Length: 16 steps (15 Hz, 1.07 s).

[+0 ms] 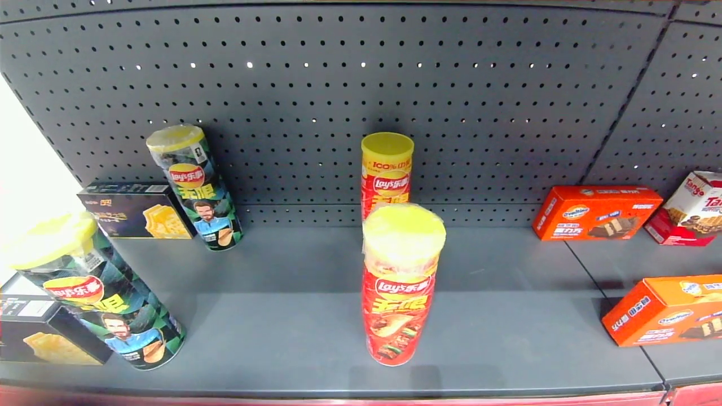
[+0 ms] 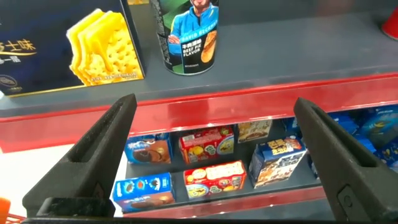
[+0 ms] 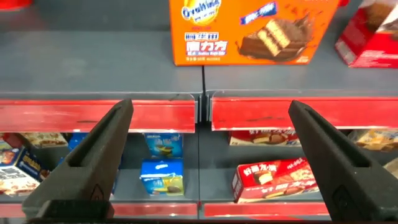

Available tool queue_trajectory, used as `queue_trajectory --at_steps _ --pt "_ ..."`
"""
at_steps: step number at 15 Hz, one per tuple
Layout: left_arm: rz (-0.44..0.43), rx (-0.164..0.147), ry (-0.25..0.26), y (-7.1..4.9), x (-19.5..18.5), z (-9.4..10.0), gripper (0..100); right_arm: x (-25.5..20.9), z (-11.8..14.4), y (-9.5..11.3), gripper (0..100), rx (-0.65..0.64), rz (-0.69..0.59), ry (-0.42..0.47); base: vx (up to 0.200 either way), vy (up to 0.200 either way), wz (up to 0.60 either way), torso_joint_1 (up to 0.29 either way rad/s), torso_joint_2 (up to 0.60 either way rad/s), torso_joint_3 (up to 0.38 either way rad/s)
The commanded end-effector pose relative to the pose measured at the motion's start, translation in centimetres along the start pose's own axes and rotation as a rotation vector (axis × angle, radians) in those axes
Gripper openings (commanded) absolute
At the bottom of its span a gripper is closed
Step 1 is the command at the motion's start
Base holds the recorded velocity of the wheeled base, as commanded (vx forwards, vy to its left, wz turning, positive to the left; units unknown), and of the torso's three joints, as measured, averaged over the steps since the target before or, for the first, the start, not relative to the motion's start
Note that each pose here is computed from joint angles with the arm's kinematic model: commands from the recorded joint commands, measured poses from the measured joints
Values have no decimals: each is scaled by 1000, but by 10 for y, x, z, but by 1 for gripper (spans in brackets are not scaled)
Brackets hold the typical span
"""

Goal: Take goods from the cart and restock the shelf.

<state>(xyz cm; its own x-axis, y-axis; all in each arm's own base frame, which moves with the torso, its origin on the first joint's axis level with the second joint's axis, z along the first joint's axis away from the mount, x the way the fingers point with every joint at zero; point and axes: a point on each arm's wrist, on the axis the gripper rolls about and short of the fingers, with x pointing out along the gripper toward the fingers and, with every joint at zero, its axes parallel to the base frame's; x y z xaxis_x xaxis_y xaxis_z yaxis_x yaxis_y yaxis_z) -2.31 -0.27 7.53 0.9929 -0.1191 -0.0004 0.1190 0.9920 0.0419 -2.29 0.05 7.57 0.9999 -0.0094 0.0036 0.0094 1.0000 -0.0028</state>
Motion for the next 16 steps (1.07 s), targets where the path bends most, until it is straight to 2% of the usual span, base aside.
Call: queue_trajectory --at_steps 1,16 --pt "0 -1 1 0 0 0 100 0 0 0 100 0 0 1 0 0 0 0 0 0" --pt "1 -2 1 0 0 0 100 0 0 0 100 0 0 1 0 0 0 0 0 0"
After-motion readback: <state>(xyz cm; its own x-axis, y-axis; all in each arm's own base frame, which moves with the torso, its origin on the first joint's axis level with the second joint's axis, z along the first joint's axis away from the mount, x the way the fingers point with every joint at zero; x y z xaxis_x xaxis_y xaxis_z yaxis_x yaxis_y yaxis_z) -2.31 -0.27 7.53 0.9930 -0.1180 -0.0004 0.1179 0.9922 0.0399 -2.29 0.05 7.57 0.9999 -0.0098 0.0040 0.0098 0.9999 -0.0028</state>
